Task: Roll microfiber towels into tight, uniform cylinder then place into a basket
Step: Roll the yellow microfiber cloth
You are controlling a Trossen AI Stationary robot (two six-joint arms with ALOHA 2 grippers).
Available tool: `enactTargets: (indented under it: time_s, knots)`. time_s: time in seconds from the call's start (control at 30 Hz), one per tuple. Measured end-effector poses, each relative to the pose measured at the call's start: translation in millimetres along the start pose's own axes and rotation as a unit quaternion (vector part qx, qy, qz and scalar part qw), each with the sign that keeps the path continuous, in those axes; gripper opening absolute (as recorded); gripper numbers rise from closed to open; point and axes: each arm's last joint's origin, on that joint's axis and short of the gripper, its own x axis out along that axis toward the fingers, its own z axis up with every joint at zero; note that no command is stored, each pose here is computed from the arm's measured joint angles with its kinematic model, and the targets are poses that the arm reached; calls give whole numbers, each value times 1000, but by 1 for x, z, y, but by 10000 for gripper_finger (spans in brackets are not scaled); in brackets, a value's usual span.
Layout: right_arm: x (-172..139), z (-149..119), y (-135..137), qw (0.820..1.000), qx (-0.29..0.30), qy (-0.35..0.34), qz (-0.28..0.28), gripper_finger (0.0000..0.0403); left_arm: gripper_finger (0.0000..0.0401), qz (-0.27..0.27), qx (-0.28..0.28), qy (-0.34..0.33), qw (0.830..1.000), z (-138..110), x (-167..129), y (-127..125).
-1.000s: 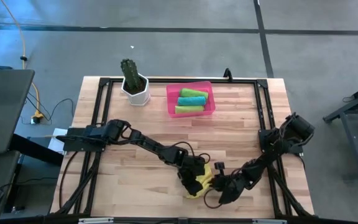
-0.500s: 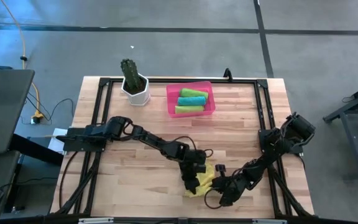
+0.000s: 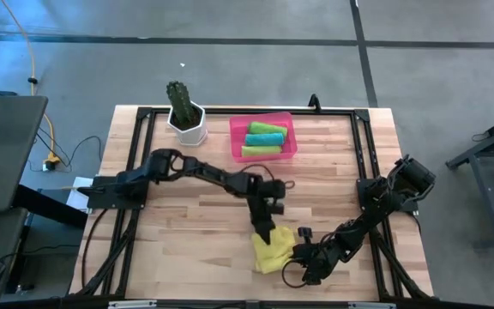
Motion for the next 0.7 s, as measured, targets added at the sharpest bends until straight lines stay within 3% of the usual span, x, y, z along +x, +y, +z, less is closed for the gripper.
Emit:
enactTargets:
  time_s: [0.13, 0.27, 0.37, 0.5, 0.6, 0.7]
  knots:
    - [0, 0, 0, 1000, 0, -1, -1, 5, 115, 61, -18, -3, 998, -7, -36, -10]
    - [0, 0, 0, 1000, 0, -3, -4, 5, 115, 202, 5, -27, 979, -25, -54, -39]
    - [0, 0, -1, 1000, 0, -3, -6, 5, 115, 305, 70, -42, 949, -48, -36, -74]
    - [1, 2, -3, 1000, 5, -1, -6, 5, 115, 409, 168, -86, 893, -82, 7, -112]
    - [2, 3, -5, 1000, 8, 0, -7, 5, 115, 431, 199, -129, 870, -106, 38, -133]
    - [2, 4, -6, 1000, 10, 0, -8, 5, 118, 405, 234, -153, 871, -123, 60, -151]
